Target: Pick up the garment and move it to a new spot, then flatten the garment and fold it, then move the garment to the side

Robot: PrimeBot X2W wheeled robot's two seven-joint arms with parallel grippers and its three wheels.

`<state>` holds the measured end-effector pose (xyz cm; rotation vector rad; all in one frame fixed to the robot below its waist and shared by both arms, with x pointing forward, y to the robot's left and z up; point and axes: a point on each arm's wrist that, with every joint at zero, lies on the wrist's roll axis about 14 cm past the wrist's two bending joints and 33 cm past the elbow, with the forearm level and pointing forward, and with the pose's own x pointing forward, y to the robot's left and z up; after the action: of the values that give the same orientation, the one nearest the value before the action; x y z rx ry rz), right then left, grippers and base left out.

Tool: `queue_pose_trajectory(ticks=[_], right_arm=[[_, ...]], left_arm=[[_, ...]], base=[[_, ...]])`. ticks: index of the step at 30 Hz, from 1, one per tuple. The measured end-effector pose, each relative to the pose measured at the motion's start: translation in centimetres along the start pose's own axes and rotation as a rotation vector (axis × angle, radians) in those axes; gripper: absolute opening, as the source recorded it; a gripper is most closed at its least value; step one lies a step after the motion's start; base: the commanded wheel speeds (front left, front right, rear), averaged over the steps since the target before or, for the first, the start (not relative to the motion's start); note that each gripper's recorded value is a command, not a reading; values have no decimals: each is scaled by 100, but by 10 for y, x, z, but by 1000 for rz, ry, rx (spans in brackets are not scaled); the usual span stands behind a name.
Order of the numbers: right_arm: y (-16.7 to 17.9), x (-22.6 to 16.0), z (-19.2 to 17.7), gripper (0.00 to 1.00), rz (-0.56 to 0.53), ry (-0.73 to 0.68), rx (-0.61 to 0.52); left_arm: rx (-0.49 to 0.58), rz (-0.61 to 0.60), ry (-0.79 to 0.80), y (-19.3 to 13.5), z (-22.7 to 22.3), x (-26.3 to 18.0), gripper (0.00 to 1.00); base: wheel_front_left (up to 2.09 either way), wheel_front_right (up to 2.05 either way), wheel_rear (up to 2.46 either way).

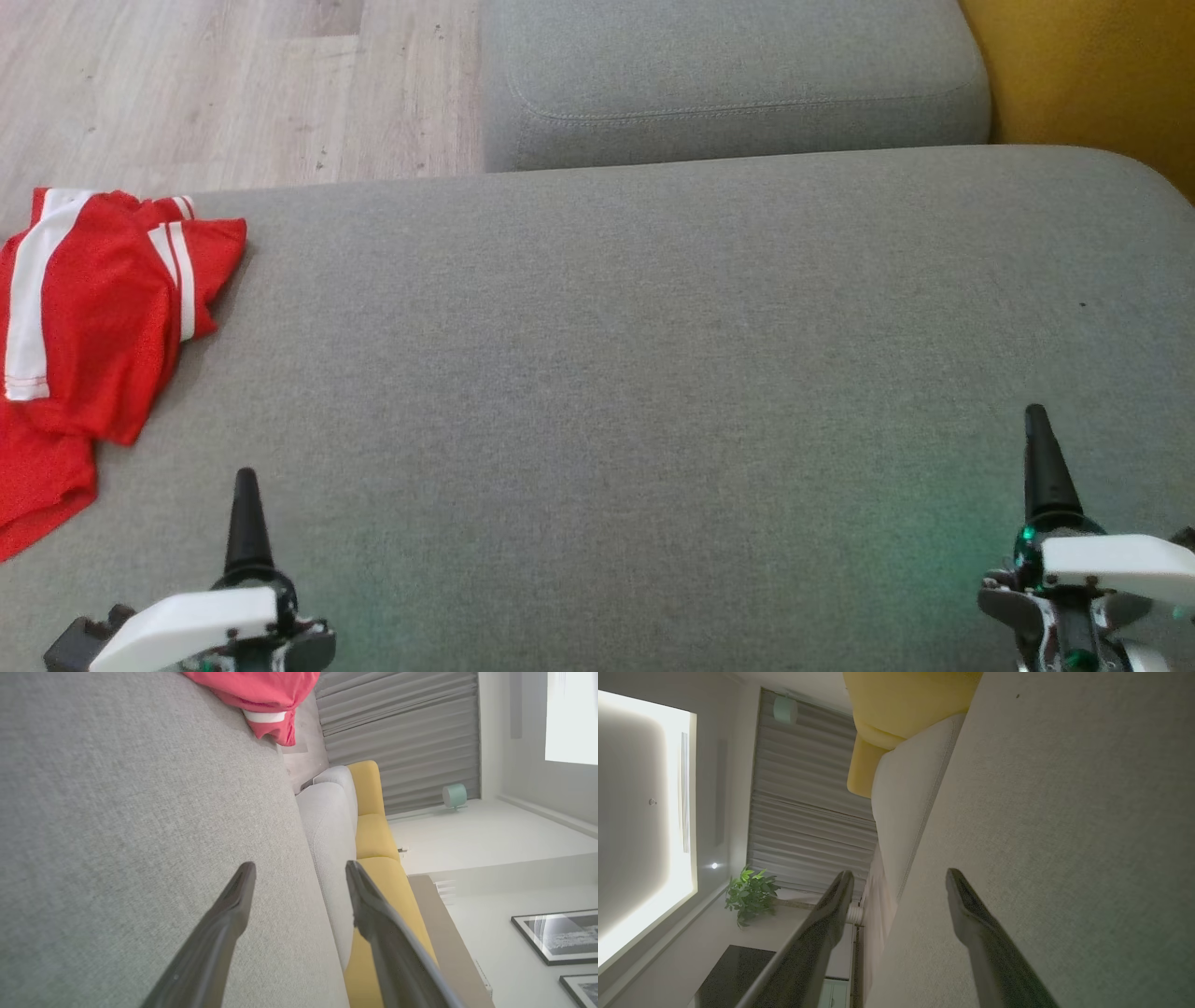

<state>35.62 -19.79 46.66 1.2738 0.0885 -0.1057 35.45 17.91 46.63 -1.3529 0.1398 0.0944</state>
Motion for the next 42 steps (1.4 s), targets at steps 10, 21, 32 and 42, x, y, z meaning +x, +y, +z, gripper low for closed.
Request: queue_pose_trajectory(ticks=[10, 21, 32, 42], right_arm=[[16, 2, -14, 100, 53, 30, -191], [11, -3, -32, 100, 56, 77, -388], [14, -4, -43, 100, 87, 96, -539], [17, -5, -52, 100, 114, 120, -663]], left_arm=[[204, -21, 15, -7, -11, -2, 100], [408, 11, 32, 7, -19, -11, 100], [547, 18, 35, 12, -22, -15, 100], [662, 1, 45, 11, -29, -17, 100]], base=[[0, 0, 0], [0, 0, 0], [0, 0, 0], [0, 0, 0]])
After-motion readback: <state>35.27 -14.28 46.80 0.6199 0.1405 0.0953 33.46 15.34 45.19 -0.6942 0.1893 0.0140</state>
